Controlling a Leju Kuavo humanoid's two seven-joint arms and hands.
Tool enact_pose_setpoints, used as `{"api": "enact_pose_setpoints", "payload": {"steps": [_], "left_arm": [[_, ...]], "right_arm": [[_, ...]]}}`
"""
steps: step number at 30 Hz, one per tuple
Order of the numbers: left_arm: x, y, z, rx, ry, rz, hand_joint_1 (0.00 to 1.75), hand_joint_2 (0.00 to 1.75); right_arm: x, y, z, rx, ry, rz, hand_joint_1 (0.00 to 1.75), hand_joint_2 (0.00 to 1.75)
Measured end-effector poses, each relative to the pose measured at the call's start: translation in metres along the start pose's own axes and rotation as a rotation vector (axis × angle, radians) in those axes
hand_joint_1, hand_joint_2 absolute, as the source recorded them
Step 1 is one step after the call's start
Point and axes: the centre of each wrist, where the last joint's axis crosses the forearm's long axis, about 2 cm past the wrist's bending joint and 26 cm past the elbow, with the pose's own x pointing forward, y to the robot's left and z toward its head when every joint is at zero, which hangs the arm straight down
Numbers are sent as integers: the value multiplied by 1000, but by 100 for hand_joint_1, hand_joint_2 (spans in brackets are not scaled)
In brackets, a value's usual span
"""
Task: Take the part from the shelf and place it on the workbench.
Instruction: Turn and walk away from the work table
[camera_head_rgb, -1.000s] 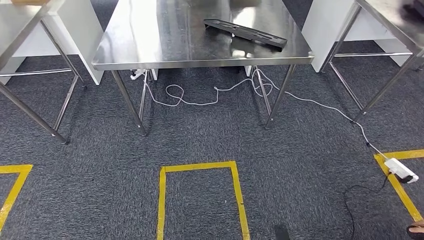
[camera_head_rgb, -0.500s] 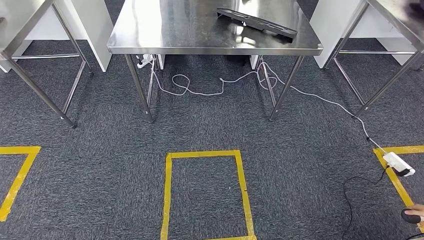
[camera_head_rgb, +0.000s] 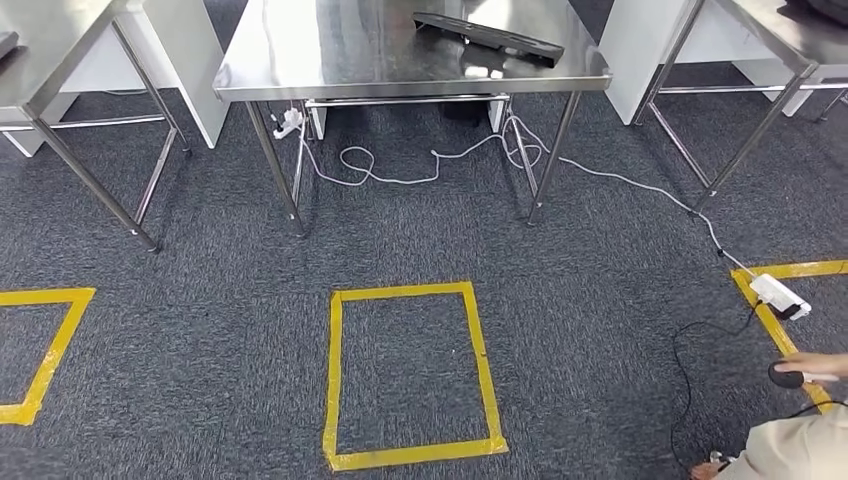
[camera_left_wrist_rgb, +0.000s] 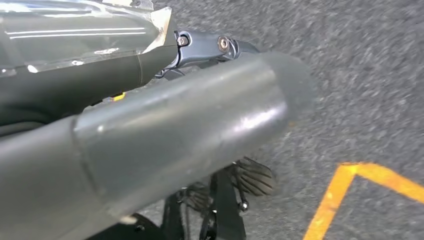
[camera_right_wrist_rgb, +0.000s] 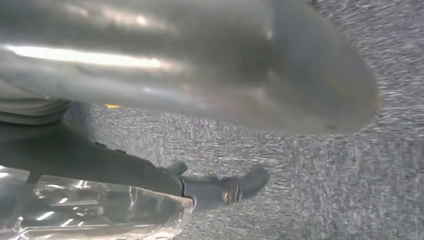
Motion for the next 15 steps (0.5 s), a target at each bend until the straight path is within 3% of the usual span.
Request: {"api": "enact_pose_setpoints", "payload": {"steps": [15], "left_arm": [[13, -8, -4, -8, -31, -26, 0, 0]], "right_arm": [[-4, -1, 0, -16, 6, -79, 0, 0]]}}
